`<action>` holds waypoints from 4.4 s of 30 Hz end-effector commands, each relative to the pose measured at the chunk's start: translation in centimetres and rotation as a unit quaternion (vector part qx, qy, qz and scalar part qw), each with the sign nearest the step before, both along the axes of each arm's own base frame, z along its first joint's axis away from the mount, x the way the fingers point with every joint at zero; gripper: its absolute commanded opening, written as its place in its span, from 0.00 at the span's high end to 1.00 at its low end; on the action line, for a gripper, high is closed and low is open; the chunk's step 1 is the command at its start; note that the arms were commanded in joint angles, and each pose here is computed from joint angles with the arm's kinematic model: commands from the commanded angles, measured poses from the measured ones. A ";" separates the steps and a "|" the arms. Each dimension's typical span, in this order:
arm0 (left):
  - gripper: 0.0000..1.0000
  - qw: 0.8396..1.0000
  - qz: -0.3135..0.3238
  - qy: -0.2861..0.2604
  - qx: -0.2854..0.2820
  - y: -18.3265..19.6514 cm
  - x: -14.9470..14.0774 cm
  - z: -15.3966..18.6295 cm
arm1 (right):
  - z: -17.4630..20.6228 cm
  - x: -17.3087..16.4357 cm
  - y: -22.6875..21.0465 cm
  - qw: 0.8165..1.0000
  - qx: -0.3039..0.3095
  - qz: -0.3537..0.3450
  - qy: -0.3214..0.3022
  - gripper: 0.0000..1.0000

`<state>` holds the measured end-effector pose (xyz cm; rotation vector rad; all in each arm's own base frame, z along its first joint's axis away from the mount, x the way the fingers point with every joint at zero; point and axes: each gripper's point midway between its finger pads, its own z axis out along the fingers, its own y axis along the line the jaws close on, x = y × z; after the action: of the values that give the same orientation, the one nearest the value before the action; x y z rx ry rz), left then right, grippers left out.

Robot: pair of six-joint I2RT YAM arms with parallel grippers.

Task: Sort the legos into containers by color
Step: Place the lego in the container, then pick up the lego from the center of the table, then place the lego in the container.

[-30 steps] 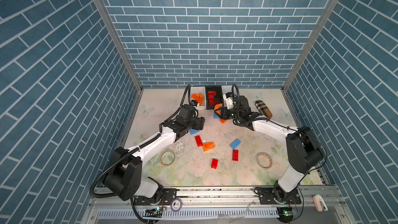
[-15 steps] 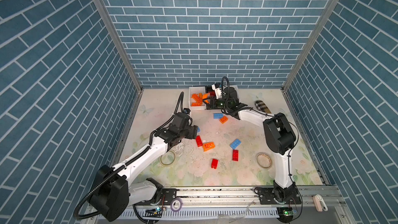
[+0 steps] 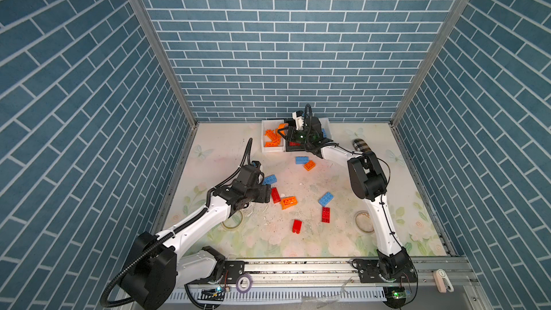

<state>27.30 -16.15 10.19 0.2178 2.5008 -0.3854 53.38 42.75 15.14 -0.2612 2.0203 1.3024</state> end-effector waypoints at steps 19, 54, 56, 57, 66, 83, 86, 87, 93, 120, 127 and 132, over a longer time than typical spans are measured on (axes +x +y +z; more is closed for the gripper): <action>0.25 0.996 -0.089 0.008 -0.013 -3.1 -1.3 0.4 | -2.7 3.6 0.9 0.999 -0.034 -0.018 0.029 0.51; 0.24 0.932 -0.330 -0.045 0.143 -10.7 -2.7 -0.4 | 8.7 -4.8 -6.8 1.000 0.003 0.017 -0.015 0.36; 0.24 0.930 -0.335 -0.044 0.146 -11.0 -2.8 -0.9 | 8.8 -5.5 -7.8 1.000 0.005 0.011 -0.013 0.36; 0.24 0.929 -0.335 -0.043 0.150 -11.1 -2.7 -1.1 | 8.6 -5.8 -8.3 1.000 0.003 0.007 -0.009 0.36; 0.28 0.922 -0.338 -0.029 0.185 -11.5 -1.7 -3.3 | 6.4 -9.4 -12.4 0.999 -0.019 -0.036 0.021 0.35; 0.38 0.914 -0.347 0.024 0.211 -11.5 -1.8 -6.8 | 4.7 -11.9 -16.4 0.994 -0.072 -0.071 0.031 0.35; 0.40 0.913 -0.346 0.028 0.212 -11.5 -1.8 -7.1 | 4.7 -11.9 -16.9 0.993 -0.080 -0.076 0.031 0.35; 0.41 0.913 -0.346 0.029 0.213 -11.6 -1.7 -7.1 | 4.7 -11.9 -17.0 0.993 -0.081 -0.078 0.030 0.35; 0.46 0.913 -0.346 0.034 0.213 -11.6 -1.7 -7.5 | 4.5 -11.9 -17.4 0.993 -0.083 -0.082 0.033 0.35; 0.76 0.971 -0.224 -0.054 0.058 -12.3 3.6 0.4 | 1.9 -16.4 -22.3 0.970 -0.207 -0.117 0.049 0.36; 0.76 0.988 -0.126 -0.084 -0.035 -9.9 7.7 4.4 | 0.7 -20.0 -23.5 0.968 -0.213 -0.116 0.066 0.35; 0.76 0.991 -0.054 -0.104 -0.066 -6.8 11.3 6.4 | -0.7 -22.4 -23.9 0.964 -0.234 -0.101 0.081 0.34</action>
<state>36.92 -23.78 14.64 0.4455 2.3022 -0.4875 32.26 19.20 15.08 -0.1152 2.3770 0.7703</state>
